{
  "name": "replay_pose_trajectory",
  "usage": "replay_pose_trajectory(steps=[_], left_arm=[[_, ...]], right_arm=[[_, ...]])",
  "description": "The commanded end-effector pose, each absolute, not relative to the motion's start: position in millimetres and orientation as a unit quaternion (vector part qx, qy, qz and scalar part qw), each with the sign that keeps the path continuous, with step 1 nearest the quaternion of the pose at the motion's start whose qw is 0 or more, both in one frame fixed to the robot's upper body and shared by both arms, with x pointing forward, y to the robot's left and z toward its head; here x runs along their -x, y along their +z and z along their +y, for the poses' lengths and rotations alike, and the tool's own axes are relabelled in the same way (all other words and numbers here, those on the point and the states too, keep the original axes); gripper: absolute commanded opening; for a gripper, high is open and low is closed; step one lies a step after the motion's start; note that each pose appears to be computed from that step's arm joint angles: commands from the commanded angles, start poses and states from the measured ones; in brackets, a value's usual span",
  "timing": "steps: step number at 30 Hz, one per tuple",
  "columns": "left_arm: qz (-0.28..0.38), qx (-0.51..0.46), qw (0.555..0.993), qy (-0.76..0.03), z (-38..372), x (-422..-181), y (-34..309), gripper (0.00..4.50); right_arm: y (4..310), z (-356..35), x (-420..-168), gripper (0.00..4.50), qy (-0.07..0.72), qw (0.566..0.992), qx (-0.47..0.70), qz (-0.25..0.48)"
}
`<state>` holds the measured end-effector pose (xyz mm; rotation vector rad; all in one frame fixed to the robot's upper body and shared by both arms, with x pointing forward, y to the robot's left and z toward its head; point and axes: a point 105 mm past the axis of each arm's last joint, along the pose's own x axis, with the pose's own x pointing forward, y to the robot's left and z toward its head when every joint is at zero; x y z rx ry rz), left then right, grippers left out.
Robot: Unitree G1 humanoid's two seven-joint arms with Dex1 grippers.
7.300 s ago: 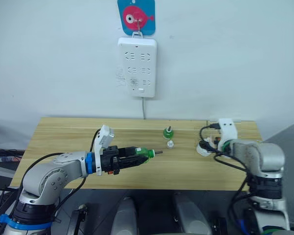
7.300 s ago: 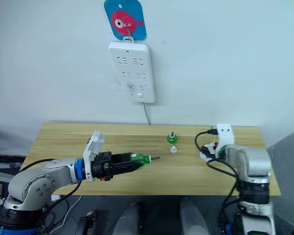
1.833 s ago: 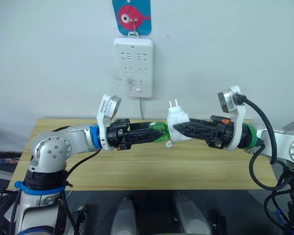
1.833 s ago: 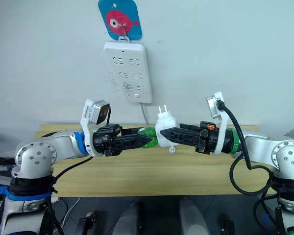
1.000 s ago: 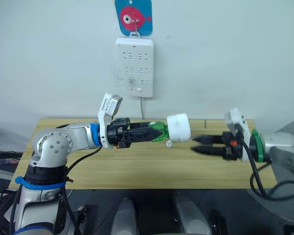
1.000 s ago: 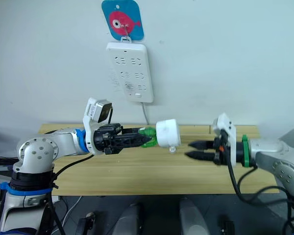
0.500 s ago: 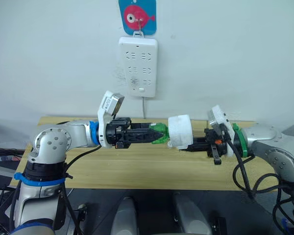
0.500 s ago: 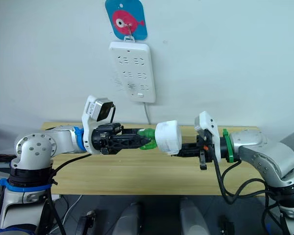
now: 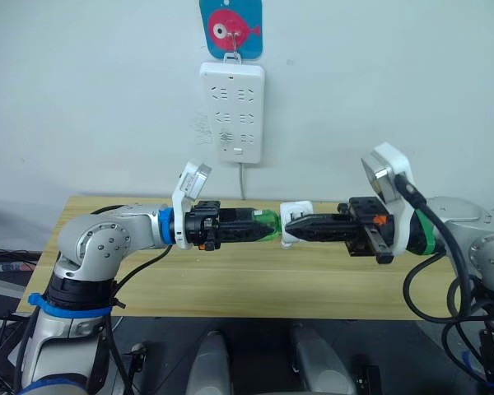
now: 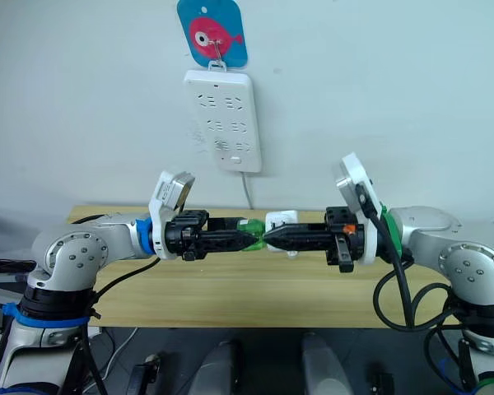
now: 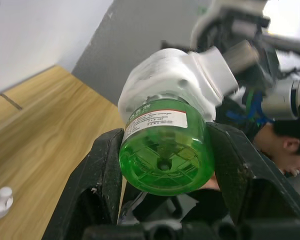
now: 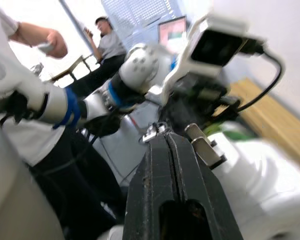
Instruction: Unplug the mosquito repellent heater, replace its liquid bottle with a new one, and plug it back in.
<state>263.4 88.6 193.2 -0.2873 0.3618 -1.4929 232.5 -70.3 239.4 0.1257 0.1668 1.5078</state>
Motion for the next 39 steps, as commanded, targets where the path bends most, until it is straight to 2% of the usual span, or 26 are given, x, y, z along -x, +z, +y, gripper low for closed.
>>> replay_pose_trajectory(steps=[1,10,15,22,27,31,34,39], left_arm=[[0.149,0.108,0.682,-0.708,85,-248,201,2.33],[0.153,0.119,0.655,-0.73,87,-237,209,2.33],[0.148,0.145,0.646,-0.735,88,-236,217,2.33],[0.156,0.149,0.642,-0.736,89,-233,215,2.31],[0.164,0.145,0.657,-0.722,93,-236,208,2.31],[0.151,0.15,0.685,-0.697,98,-245,204,2.31],[0.138,0.163,0.702,-0.679,100,-252,204,2.31],[0.121,0.215,0.707,-0.663,99,-261,211,2.31]], right_arm=[[252,-71,-241,0.0,0.668,0.74,-0.067,0.052],[237,-72,-265,0.0,0.628,0.775,-0.031,0.063],[222,-77,-269,0.0,0.624,0.777,-0.016,0.085],[221,-77,-272,0.0,0.62,0.78,-0.027,0.082],[232,-82,-281,0.0,0.597,0.799,-0.047,0.06],[244,-108,-293,0.0,0.545,0.832,-0.093,0.051],[239,-127,-290,0.54,0.522,0.839,-0.134,0.07],[219,-142,-271,2.26,0.507,0.821,-0.231,0.121]])
